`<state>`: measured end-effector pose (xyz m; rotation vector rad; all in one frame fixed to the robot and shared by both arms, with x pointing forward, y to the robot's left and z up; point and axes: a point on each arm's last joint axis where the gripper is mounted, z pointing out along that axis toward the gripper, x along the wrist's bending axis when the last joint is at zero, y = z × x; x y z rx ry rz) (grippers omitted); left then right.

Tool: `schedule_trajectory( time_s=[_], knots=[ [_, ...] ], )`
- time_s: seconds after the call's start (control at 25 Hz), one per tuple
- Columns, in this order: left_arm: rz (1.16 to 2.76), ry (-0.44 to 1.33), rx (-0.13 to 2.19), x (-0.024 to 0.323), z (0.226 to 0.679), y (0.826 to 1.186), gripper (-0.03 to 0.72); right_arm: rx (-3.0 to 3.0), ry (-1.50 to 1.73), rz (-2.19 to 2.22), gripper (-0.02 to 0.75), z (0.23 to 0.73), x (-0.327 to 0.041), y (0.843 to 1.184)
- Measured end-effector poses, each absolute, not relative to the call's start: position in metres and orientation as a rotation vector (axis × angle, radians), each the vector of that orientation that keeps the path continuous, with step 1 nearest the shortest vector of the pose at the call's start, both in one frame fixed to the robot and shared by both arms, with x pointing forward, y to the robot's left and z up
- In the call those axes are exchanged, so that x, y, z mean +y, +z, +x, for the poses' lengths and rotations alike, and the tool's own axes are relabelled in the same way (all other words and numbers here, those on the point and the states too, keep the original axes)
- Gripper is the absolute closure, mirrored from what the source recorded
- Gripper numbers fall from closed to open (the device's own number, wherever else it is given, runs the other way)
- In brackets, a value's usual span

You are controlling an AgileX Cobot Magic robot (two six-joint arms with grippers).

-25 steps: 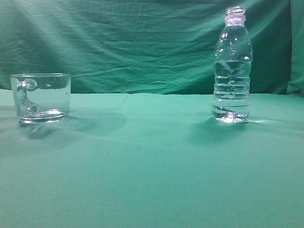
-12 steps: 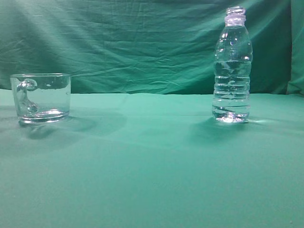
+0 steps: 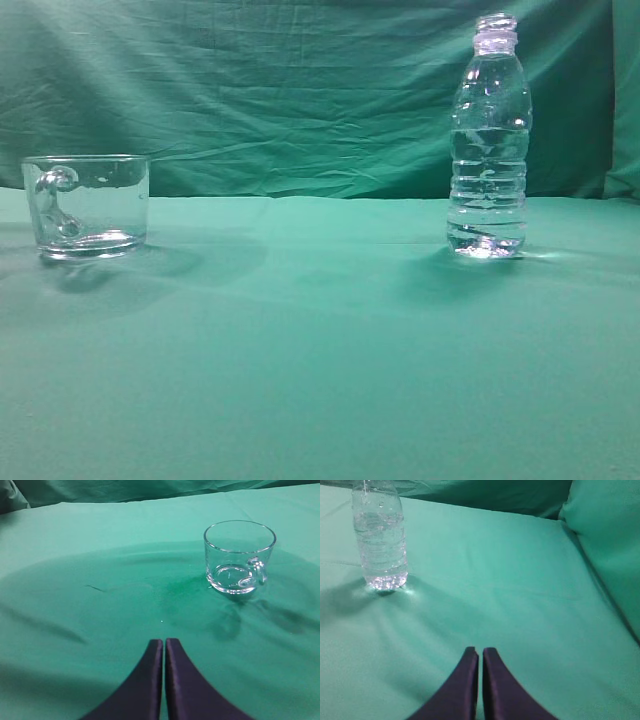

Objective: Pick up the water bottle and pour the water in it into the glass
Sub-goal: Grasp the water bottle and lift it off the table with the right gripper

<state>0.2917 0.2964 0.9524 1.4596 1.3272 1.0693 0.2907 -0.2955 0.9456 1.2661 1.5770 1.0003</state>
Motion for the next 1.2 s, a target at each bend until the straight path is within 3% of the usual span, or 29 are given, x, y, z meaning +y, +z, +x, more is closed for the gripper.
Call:
schedule_trajectory(
  time_s=[0.32,0.56,0.76,1.2],
  knots=[
    [1.460,1.069,1.327,0.296,0.292,0.952,0.688,1.470,1.019,1.034,0.738,0.295,-0.295,0.963],
    [1.460,1.069,1.327,0.296,0.292,0.952,0.688,1.129,1.414,1.054,0.738,0.293,-0.292,0.990],
    [1.460,1.069,1.327,0.296,0.292,0.952,0.688,1.026,1.602,1.223,0.738,0.294,-0.292,0.990],
    [1.460,1.069,1.327,0.296,0.292,0.952,0.688,1.182,1.454,1.546,0.738,0.326,-0.290,1.019]
  ],
)
